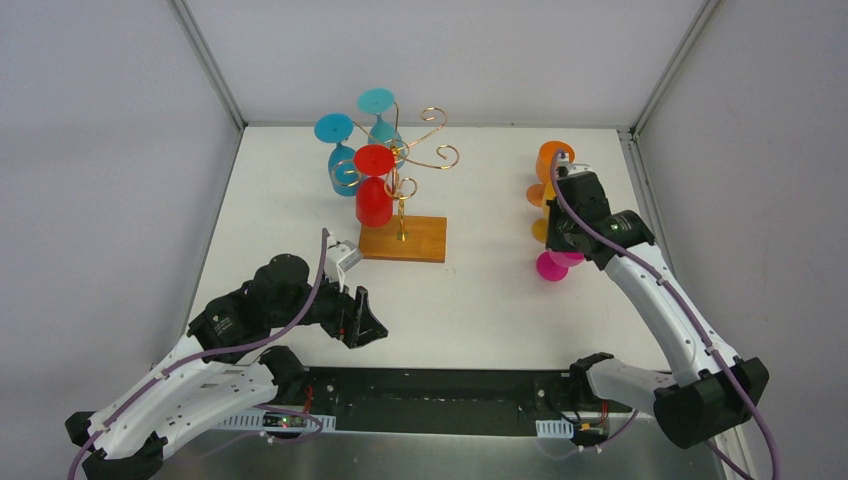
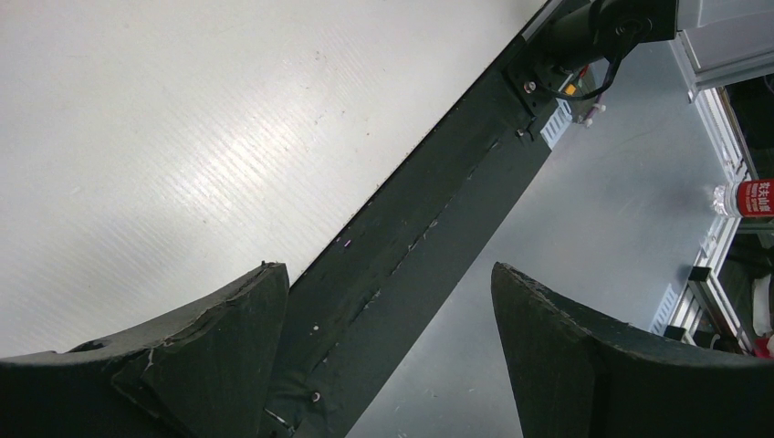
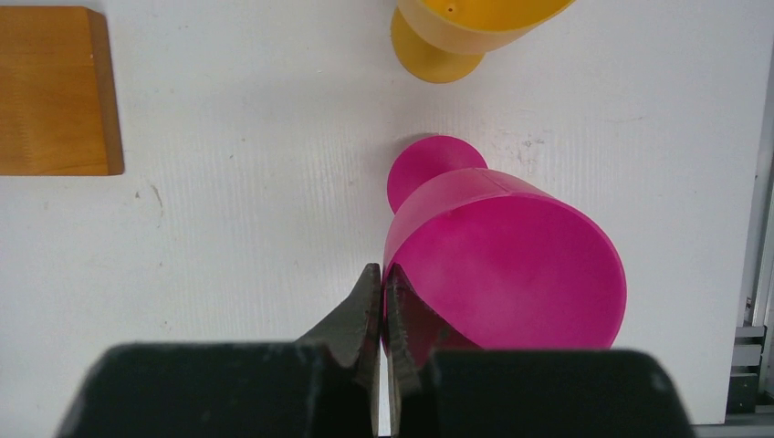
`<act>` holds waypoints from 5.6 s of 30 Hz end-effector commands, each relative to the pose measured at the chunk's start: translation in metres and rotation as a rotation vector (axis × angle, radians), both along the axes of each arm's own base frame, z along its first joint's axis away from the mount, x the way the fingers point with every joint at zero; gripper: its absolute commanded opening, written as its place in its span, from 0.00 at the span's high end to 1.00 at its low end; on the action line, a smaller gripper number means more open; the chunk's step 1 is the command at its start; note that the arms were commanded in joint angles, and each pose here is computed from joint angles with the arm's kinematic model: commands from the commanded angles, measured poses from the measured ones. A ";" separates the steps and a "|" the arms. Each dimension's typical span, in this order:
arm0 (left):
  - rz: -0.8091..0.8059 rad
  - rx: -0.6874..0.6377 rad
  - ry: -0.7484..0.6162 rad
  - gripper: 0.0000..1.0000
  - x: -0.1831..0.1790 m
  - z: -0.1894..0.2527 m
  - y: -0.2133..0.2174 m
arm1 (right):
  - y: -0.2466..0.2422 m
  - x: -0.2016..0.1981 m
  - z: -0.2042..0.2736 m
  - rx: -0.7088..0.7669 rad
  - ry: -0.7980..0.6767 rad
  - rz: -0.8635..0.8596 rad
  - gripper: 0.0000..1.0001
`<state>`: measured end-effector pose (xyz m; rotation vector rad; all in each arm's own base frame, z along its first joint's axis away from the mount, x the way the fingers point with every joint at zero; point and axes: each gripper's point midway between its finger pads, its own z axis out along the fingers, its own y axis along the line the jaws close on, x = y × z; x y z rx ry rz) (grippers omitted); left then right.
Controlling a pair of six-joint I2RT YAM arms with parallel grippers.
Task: Take the wine glass off the wine glass rack
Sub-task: Place the wine glass at the center of the board, then pick up the wine glass from the wine rack.
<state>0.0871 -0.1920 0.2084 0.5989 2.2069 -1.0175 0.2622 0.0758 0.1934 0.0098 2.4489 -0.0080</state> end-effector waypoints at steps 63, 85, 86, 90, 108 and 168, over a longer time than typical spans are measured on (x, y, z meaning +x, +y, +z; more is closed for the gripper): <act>0.566 -0.162 -0.286 0.17 0.089 0.149 0.040 | 0.070 0.020 0.126 0.623 -0.355 0.134 0.24; 0.720 -0.032 -0.526 0.22 0.140 0.245 0.058 | 0.144 -0.021 0.184 0.900 -0.339 0.505 0.26; 0.725 -0.028 -0.529 0.23 0.143 0.247 0.058 | 0.144 -0.022 0.184 0.899 -0.341 0.503 0.26; 0.714 -0.030 -0.530 0.25 0.158 0.255 0.052 | 0.144 -0.027 0.179 0.896 -0.337 0.507 0.26; 0.872 -0.140 -0.234 0.33 0.248 0.210 0.107 | 0.136 -0.040 0.164 0.857 -0.331 0.500 0.26; 0.820 -0.710 0.113 0.88 0.324 0.158 0.121 | 0.137 -0.051 0.149 0.860 -0.306 0.537 0.27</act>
